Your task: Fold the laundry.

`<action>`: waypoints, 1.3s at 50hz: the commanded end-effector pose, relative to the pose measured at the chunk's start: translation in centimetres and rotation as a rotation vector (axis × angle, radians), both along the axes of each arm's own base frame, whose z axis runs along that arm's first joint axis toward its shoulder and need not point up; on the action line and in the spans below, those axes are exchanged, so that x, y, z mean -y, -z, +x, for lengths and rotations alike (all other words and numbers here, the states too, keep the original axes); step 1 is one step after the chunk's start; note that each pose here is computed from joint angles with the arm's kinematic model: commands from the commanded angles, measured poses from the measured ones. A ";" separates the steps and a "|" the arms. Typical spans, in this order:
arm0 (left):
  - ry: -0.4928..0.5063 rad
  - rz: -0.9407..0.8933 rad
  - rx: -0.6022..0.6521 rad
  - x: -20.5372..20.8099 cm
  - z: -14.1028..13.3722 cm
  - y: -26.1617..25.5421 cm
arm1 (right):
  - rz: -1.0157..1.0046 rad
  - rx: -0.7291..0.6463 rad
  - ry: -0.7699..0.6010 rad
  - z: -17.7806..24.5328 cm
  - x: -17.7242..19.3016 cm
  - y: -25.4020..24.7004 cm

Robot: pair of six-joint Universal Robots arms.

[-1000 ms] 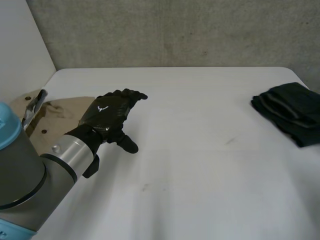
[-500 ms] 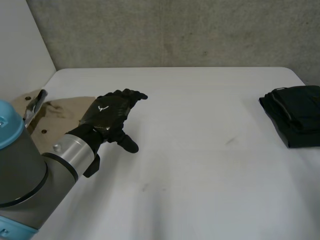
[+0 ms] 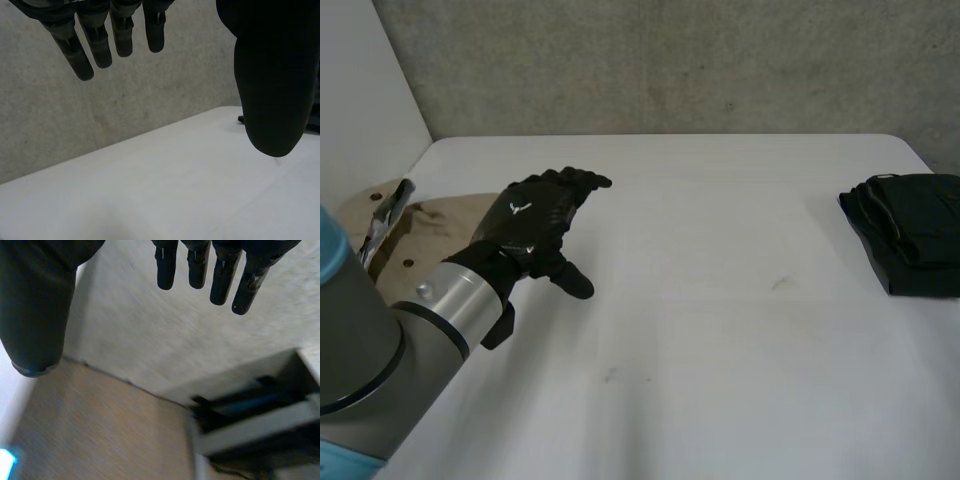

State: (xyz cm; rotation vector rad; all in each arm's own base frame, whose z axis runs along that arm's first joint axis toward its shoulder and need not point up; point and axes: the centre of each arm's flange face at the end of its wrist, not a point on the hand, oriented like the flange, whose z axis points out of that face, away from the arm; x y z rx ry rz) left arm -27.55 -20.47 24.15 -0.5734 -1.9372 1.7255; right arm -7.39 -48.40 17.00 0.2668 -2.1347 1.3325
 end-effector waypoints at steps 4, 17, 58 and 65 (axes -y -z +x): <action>-0.058 -0.039 -0.009 1.6 1.2 -1.1 | -0.152 -0.403 0.122 -3.9 0.6 -8.4; -0.339 -0.213 0.249 12.4 8.1 -1.7 | -0.406 0.172 -0.565 18.6 -6.8 -15.3; -0.442 -0.068 0.780 24.1 17.5 11.5 | 0.036 0.307 -1.133 34.7 -25.7 -1.1; -0.452 -0.139 0.607 22.0 14.3 5.8 | 0.010 0.302 -1.096 33.7 -24.8 -1.8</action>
